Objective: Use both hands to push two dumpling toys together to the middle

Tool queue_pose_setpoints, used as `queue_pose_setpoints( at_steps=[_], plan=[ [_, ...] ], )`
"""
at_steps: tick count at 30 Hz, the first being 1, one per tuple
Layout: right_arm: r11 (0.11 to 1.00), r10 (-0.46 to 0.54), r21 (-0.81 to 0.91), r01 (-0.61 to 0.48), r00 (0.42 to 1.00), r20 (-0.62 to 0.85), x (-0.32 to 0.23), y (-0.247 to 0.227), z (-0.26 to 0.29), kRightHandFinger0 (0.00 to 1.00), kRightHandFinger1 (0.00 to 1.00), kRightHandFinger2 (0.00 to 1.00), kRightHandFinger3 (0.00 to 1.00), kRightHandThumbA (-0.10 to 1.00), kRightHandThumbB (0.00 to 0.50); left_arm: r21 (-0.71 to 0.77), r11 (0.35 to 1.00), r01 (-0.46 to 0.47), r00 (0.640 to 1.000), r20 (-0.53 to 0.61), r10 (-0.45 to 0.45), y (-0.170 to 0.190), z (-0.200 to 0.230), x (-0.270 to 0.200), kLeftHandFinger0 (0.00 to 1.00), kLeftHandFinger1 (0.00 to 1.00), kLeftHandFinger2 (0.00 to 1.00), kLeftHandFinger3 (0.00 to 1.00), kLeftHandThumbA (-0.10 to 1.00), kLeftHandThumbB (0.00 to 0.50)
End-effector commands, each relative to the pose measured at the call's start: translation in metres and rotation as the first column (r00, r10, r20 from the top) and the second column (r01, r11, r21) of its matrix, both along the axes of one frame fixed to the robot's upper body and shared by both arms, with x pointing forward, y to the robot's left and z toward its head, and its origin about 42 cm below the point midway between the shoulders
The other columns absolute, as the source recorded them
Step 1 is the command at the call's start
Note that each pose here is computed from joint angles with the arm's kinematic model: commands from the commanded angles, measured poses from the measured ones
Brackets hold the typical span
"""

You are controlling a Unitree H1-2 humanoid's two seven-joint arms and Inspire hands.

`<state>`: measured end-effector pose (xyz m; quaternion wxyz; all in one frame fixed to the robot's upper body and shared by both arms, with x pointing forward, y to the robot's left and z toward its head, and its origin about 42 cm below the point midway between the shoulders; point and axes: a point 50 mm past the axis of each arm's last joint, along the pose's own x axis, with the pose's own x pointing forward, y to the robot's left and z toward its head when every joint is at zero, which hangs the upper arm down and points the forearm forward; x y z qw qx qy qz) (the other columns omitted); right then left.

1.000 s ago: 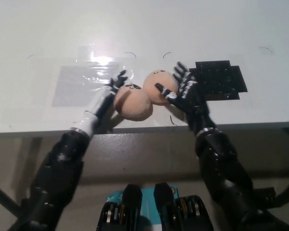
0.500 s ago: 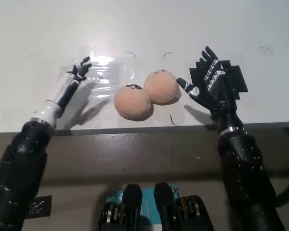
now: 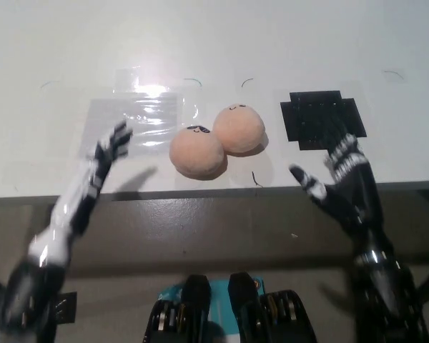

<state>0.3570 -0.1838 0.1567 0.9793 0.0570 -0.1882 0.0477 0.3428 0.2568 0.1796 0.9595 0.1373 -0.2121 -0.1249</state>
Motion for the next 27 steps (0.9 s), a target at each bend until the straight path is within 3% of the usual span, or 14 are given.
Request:
queue_pose_setpoints(
  at_steps=[1,2,6,8,15,18,22,25,27],
  plan=[
    [0.993,0.064,-0.105,-0.045,0.980,0.187,-0.083,-0.008,0.041,1.00,1.00,1.00,1.00,1.00,0.272,-0.162,0.978,0.129,0.990,0.083,-0.116,-0.009,0.027,-0.092,1.00,1.00,1.00,1.00,1.00,0.422],
    [0.993,0.070,-0.107,-0.050,0.978,0.194,-0.095,-0.010,0.039,1.00,1.00,1.00,1.00,1.00,0.260,-0.165,0.977,0.133,0.990,0.075,-0.122,-0.007,0.022,-0.103,1.00,1.00,1.00,1.00,1.00,0.412],
    [0.991,0.098,-0.105,-0.082,0.982,0.160,-0.139,-0.021,0.024,1.00,1.00,1.00,1.00,1.00,0.319,-0.178,0.976,0.123,0.992,0.020,-0.121,0.004,0.004,-0.145,1.00,1.00,1.00,1.00,1.00,0.400],
    [0.990,0.094,-0.116,-0.079,0.986,0.136,-0.155,-0.026,0.017,1.00,1.00,1.00,1.00,1.00,0.315,-0.199,0.973,0.113,0.992,-0.026,-0.120,0.007,0.000,-0.158,1.00,1.00,1.00,1.00,1.00,0.432],
    [0.991,0.058,-0.119,-0.054,0.998,0.031,-0.199,-0.042,-0.007,1.00,1.00,1.00,1.00,1.00,0.295,-0.205,0.972,0.113,0.984,-0.110,-0.138,0.013,-0.021,-0.192,1.00,1.00,1.00,1.00,1.00,0.386],
    [0.993,0.037,-0.117,-0.036,0.999,0.004,-0.206,-0.050,-0.019,1.00,1.00,1.00,1.00,1.00,0.286,-0.222,0.970,0.097,0.974,-0.179,-0.138,0.016,-0.033,-0.199,1.00,1.00,1.00,1.00,1.00,0.389],
    [0.993,0.008,-0.120,-0.014,0.999,-0.049,-0.209,-0.057,-0.032,1.00,1.00,1.00,1.00,1.00,0.302,-0.221,0.973,0.066,0.961,-0.247,-0.122,0.020,-0.051,-0.200,1.00,1.00,1.00,1.00,1.00,0.429],
    [0.994,0.015,-0.106,-0.021,0.998,-0.061,-0.209,-0.058,-0.040,1.00,1.00,1.00,1.00,1.00,0.283,-0.222,0.974,0.040,0.950,-0.293,-0.106,0.023,-0.063,-0.200,1.00,1.00,1.00,1.00,1.00,0.458],
    [0.993,0.014,-0.113,-0.022,0.997,-0.071,-0.210,-0.059,-0.043,1.00,1.00,1.00,1.00,1.00,0.290,-0.207,0.978,0.035,0.946,-0.308,-0.099,0.024,-0.069,-0.200,1.00,1.00,1.00,1.00,1.00,0.448]
  ],
)
